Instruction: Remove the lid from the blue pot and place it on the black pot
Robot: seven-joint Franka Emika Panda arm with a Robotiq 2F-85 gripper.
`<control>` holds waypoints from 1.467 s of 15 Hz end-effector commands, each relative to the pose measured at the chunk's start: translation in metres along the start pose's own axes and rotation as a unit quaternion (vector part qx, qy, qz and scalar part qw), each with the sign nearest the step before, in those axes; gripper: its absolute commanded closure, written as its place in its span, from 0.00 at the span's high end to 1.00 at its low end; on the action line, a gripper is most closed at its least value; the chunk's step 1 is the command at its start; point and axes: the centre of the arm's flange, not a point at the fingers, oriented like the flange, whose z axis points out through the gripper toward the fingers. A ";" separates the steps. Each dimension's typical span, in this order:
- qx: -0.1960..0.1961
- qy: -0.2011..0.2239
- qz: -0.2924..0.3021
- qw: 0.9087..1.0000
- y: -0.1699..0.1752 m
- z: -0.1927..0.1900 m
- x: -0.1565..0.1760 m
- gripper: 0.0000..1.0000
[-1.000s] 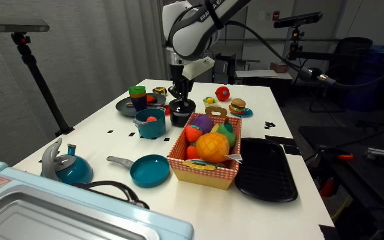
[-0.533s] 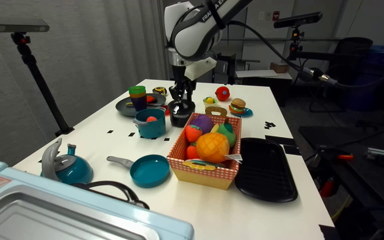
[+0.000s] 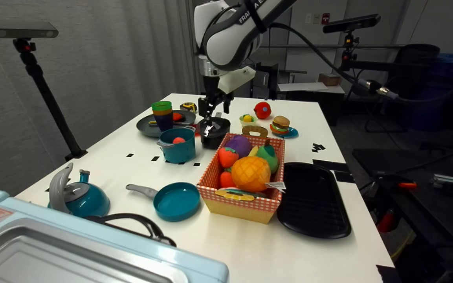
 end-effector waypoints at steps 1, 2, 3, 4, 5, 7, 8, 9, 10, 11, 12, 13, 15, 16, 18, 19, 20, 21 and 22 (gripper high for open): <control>0.007 0.015 -0.007 1.000 0.005 -0.013 -0.006 1.00; 0.007 0.018 -0.008 1.000 0.006 -0.017 -0.006 1.00; 0.007 0.021 -0.008 1.000 0.006 -0.020 -0.005 1.00; 0.008 0.025 -0.007 1.000 0.006 -0.027 -0.005 1.00; 0.012 0.031 -0.009 0.999 0.006 -0.033 -0.004 1.00; 0.018 0.052 -0.023 0.998 0.001 -0.052 -0.005 1.00; 0.021 0.065 -0.035 0.997 -0.003 -0.063 -0.007 1.00; 0.024 0.079 -0.046 0.996 -0.008 -0.075 -0.009 1.00; 0.032 0.090 -0.059 0.994 -0.013 -0.087 -0.013 1.00; 0.036 0.103 -0.071 0.991 -0.020 -0.097 -0.018 1.00; 0.042 0.115 -0.088 0.989 -0.028 -0.108 -0.026 1.00; 0.048 0.125 -0.103 0.986 -0.035 -0.116 -0.033 1.00; 0.059 0.139 -0.129 0.980 -0.047 -0.133 -0.046 1.00; 0.065 0.143 -0.140 0.978 -0.053 -0.142 -0.053 1.00; 0.075 0.152 -0.157 0.973 -0.060 -0.156 -0.066 1.00; 0.077 0.155 -0.165 0.971 -0.063 -0.163 -0.071 1.00; 0.080 0.158 -0.173 0.969 -0.064 -0.171 -0.077 1.00; 0.082 0.161 -0.180 0.967 -0.065 -0.179 -0.083 1.00; 0.085 0.161 -0.185 0.966 -0.065 -0.186 -0.089 1.00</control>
